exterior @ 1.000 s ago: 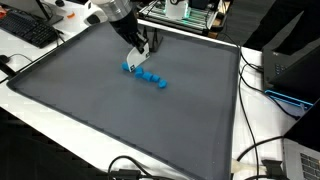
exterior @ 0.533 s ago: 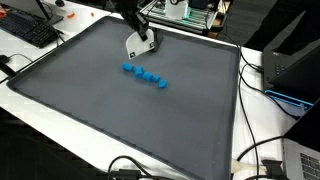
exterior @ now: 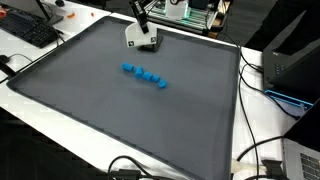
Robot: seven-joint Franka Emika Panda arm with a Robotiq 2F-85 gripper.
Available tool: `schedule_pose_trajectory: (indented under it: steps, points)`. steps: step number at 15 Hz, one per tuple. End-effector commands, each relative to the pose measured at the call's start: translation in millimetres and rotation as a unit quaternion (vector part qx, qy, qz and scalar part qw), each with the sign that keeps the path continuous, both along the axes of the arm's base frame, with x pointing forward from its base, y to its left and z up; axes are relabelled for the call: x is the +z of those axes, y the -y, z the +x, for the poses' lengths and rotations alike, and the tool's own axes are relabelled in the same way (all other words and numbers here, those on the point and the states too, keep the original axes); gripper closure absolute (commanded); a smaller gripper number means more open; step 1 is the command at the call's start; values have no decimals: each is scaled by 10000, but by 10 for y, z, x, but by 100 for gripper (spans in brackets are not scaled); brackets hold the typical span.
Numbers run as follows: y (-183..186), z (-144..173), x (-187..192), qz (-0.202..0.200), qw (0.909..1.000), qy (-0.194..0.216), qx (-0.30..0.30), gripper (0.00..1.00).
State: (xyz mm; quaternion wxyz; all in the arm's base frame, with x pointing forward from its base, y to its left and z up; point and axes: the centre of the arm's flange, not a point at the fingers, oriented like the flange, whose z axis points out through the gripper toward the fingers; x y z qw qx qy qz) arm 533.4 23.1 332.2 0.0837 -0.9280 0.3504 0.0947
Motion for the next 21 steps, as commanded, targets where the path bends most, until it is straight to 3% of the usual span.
schedule_pose_trajectory:
  steps: [1, 10, 21]
  points:
    - [55, -418, -8, 17, 9974, -60, -724, 99]
    - [115, -872, -317, 125, 9845, -309, -1720, 99]
    - [298, -1038, -661, 251, 9690, 17, -2458, 99]
